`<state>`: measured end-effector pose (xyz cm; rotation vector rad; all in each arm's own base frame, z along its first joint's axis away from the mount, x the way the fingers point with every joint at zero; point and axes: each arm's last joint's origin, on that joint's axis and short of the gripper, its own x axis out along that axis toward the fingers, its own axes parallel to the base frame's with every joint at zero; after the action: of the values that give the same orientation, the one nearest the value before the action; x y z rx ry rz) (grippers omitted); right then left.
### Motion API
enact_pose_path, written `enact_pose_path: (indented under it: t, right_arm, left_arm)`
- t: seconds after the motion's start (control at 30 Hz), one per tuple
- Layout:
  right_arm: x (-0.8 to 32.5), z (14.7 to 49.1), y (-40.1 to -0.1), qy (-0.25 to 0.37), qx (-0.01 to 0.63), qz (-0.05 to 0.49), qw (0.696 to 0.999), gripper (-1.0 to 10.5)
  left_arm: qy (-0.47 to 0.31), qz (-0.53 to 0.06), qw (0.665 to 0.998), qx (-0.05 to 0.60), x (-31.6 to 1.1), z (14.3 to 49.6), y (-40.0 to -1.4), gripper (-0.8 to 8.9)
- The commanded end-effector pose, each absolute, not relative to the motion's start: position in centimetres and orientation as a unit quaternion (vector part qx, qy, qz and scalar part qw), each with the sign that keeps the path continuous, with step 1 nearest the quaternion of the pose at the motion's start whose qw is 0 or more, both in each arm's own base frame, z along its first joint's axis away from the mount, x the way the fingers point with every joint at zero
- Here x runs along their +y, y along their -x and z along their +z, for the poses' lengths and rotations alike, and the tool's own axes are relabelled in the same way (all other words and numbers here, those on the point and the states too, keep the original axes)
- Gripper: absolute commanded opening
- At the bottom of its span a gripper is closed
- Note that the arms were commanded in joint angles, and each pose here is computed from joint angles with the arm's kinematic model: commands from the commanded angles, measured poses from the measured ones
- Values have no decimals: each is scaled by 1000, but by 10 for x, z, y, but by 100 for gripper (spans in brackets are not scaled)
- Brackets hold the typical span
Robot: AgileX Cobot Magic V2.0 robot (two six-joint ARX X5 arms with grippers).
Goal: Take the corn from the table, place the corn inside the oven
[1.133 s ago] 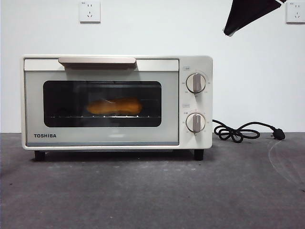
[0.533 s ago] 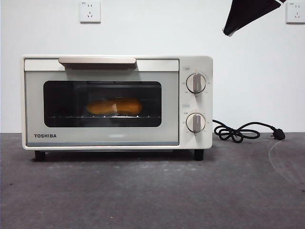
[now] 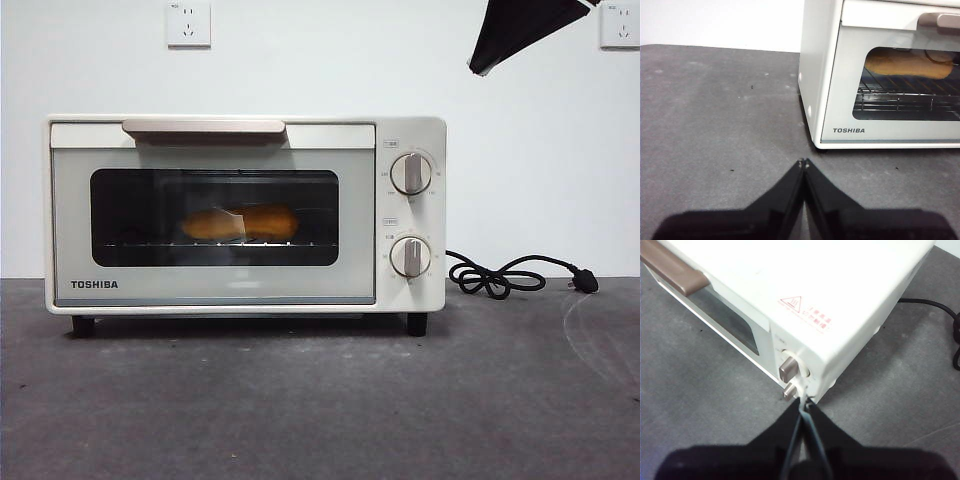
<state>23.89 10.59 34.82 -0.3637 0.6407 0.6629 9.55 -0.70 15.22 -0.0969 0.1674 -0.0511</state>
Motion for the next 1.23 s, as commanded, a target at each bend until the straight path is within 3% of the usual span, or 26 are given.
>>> enact_pose_path:
  t: [0.03, 0.7, 0.87, 1.23]
  right_arm:
    - [107, 348, -240, 175, 306, 318, 880, 1]
    - [107, 348, -241, 177, 302, 317, 882, 1]
    - [96, 352, -238, 226, 302, 256, 890, 1]
    - [1, 371, -224, 33, 262, 94, 960, 1]
  left_arm:
    - [42, -24, 995, 82, -7, 150, -96, -4]
    - [42, -24, 995, 85, -7, 150, -96, -4]
    - [42, -24, 995, 87, -7, 150, -96, -4]
    - [42, -24, 995, 86, -7, 150, -96, -4]
